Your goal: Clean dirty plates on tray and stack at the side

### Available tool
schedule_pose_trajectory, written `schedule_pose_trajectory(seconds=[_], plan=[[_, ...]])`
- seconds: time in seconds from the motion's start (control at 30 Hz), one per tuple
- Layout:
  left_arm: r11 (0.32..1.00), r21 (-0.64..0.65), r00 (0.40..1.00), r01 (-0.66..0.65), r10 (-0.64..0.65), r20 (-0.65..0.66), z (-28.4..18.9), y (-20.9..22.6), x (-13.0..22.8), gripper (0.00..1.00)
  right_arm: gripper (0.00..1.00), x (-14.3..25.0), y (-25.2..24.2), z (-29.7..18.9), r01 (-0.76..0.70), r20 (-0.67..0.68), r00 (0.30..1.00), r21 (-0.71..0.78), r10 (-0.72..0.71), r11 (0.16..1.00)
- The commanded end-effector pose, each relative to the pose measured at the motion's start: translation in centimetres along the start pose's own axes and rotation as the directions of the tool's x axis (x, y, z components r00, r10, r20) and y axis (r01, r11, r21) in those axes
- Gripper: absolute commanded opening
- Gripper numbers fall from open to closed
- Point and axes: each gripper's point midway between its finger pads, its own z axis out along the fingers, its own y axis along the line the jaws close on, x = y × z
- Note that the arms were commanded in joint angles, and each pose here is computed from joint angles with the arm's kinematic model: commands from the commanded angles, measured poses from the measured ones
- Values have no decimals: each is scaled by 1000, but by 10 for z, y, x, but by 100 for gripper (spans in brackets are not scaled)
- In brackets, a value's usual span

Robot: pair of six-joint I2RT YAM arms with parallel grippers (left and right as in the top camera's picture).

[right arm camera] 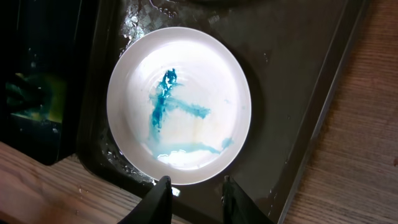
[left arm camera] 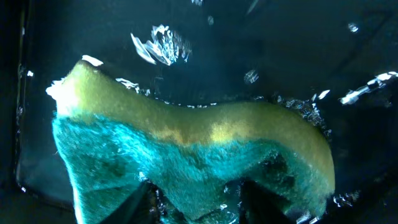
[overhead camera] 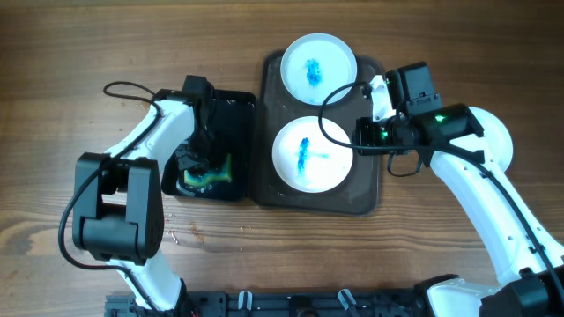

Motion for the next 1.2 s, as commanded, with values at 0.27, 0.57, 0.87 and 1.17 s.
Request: schedule_pose_trajectory(seconds=[0.27,0.57,0.87,1.17], plan=[[998,6,996,-64,64,60,-50,-6,-13,59,24,0,2,1,-87,-13,996,-9,87,996],[998,18,991,-65,62,114,31,5,-4,4,38,29,-22,33,-113,-102,988,76,120,991],[994,70,980,-78,64,187,-93,-17,-29,4,37,15,-49,115,-133,-123,982,94,144,987],[943,210,929,-257,181,324,-157,-82,-6,4,4,45,-55,144,-158,-253,951,100,179,982]])
